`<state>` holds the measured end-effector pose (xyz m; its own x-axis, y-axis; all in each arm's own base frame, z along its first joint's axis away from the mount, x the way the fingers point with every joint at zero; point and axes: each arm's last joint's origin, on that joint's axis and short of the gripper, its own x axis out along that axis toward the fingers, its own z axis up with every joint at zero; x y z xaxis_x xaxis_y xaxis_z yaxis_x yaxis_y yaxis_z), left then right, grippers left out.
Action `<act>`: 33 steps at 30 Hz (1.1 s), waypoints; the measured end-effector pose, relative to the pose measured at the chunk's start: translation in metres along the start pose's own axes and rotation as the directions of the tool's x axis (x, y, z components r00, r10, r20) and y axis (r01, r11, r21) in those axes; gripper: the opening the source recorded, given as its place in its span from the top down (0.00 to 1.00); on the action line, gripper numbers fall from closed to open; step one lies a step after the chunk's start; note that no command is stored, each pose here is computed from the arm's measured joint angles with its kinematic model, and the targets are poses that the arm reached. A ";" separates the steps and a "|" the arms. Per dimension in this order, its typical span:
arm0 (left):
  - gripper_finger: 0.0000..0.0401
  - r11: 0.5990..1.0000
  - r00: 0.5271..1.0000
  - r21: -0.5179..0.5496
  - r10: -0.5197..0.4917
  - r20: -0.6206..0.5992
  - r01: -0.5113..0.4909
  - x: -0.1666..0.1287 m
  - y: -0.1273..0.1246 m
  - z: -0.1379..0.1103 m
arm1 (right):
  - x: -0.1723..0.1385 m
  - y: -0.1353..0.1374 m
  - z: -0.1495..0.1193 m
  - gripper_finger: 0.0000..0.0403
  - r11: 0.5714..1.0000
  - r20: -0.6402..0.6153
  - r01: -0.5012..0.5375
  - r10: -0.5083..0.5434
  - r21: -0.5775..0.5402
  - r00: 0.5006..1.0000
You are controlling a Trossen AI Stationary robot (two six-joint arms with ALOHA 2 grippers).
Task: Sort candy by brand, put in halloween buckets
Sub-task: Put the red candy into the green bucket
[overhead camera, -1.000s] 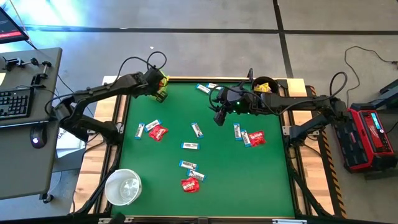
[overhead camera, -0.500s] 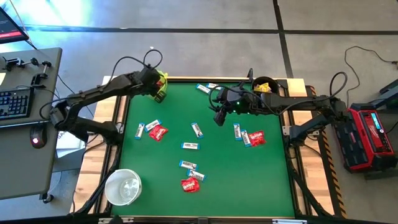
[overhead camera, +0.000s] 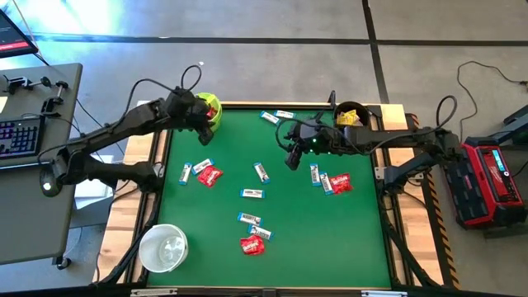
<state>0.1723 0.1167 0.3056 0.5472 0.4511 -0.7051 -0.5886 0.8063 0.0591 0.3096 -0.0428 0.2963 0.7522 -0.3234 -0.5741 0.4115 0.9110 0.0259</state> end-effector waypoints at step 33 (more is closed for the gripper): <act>0.98 0.849 0.873 0.252 -0.389 -0.294 0.464 -0.032 -0.128 -0.048 | 0.021 0.017 -0.055 0.94 0.991 0.020 -0.093 0.092 0.098 0.996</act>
<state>0.2017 -0.0193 0.2867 0.5317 -0.0326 -0.8463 -0.0962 0.9905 -0.0986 0.3041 -0.0197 0.2399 0.7967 -0.2437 -0.5531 0.3882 0.9077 0.1593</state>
